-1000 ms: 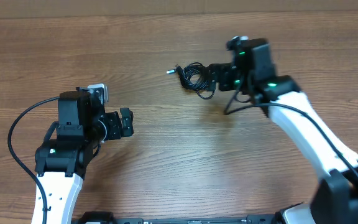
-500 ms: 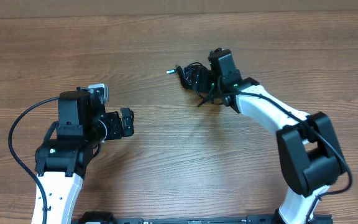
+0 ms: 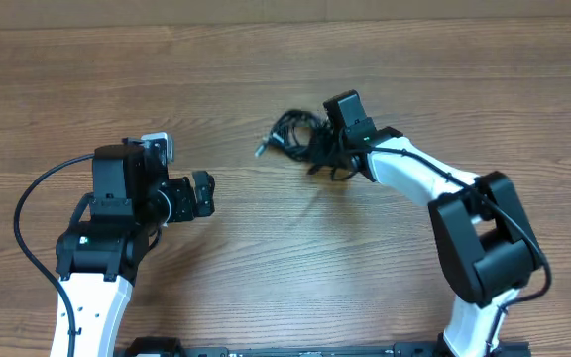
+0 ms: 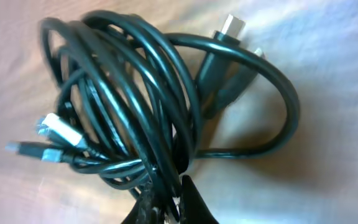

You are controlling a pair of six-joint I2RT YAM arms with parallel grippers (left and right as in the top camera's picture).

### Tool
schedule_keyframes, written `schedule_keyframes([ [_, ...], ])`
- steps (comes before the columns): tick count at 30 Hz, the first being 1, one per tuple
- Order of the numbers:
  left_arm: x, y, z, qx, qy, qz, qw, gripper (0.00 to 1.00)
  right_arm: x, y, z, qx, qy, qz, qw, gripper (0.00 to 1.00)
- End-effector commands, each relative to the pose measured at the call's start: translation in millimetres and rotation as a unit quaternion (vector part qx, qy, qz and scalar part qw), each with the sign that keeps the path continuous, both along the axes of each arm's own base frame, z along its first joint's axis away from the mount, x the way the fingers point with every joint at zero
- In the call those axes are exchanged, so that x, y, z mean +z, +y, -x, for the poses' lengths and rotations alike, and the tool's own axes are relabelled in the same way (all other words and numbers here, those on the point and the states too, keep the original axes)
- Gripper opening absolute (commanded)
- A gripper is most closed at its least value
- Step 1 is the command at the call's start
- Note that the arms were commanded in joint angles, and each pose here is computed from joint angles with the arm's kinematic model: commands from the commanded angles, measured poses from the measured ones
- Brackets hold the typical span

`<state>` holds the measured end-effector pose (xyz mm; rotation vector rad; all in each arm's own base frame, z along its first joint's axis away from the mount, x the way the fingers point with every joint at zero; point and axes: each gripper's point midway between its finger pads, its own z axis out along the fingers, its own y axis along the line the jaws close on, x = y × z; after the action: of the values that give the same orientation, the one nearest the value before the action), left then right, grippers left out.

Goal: Untangle cables

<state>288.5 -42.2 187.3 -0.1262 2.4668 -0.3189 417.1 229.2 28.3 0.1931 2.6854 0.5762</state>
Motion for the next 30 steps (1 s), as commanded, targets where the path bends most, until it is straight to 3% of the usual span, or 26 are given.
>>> schedule_keyframes([
  [1,8,-6,-9,-0.007,-0.009,0.019,1.0,1.0,62,26,18,0.085,-0.022,-0.07,0.994,0.04],
  [11,-23,-51,-36,-0.093,0.026,0.088,0.991,1.0,78,37,55,0.125,0.037,-0.121,0.984,0.04],
  [21,-77,-104,-64,-0.181,0.05,0.105,0.977,1.0,52,9,77,0.091,0.101,-0.048,0.99,0.04],
  [25,-87,-128,-70,-0.216,0.048,0.146,0.964,1.0,45,-3,82,0.078,0.113,-0.017,0.99,0.04],
  [30,-104,-142,-75,-0.217,0.062,0.167,0.96,1.0,42,-11,84,0.07,0.121,0.002,0.99,0.04],
])
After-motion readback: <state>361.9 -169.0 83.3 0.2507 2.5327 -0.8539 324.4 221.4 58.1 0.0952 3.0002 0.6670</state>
